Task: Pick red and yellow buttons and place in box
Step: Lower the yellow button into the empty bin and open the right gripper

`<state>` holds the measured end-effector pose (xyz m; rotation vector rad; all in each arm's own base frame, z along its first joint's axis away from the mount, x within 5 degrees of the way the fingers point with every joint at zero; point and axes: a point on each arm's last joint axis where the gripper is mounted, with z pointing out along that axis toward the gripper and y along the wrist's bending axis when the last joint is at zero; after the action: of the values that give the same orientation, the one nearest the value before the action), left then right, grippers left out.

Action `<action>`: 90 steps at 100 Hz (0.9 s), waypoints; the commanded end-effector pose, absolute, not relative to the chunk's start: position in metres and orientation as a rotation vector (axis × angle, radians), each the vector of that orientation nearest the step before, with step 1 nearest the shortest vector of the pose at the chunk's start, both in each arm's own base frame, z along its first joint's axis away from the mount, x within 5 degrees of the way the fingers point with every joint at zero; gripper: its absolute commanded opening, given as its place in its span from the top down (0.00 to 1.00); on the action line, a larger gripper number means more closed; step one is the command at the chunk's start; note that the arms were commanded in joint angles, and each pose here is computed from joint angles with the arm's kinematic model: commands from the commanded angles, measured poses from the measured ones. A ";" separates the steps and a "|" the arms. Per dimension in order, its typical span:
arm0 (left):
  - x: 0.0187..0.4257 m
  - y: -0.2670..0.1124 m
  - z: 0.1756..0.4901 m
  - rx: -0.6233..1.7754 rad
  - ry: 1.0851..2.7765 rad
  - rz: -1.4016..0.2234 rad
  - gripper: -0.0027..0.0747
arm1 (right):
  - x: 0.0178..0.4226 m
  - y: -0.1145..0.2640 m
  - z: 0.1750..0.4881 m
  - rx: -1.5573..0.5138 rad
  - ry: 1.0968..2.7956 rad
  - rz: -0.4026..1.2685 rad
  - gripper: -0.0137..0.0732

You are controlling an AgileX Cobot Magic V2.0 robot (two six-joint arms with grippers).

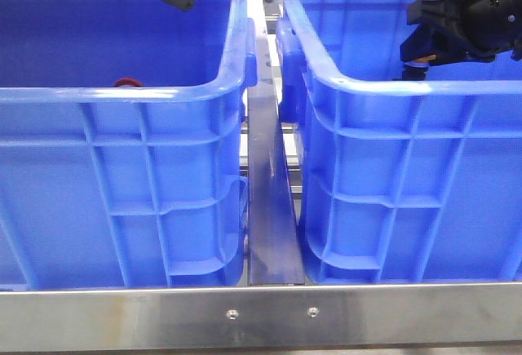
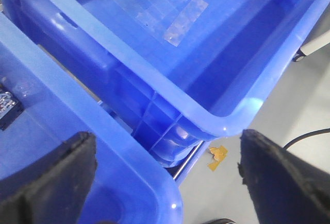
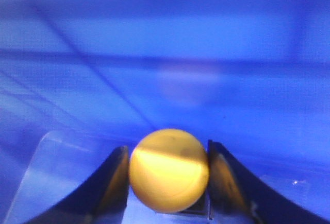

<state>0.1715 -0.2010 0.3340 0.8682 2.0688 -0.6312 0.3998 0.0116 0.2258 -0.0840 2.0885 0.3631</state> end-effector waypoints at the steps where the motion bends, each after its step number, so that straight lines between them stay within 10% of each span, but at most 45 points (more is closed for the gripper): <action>1: 0.169 -0.202 0.355 0.817 1.963 -0.680 0.26 | 0.400 0.012 0.250 -0.099 2.015 0.371 0.37; 19: 0.169 -0.202 0.355 0.817 1.963 -0.680 0.26 | 0.400 0.012 0.250 -0.098 2.013 0.369 0.16; 90: 0.169 -0.201 0.355 0.818 1.964 -0.680 0.26 | 0.291 0.017 0.324 -0.134 1.827 0.338 0.16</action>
<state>0.1716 -0.2011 0.3342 0.8687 2.0660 -0.6307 0.3156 0.0130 0.2928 -0.0967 1.9407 0.3082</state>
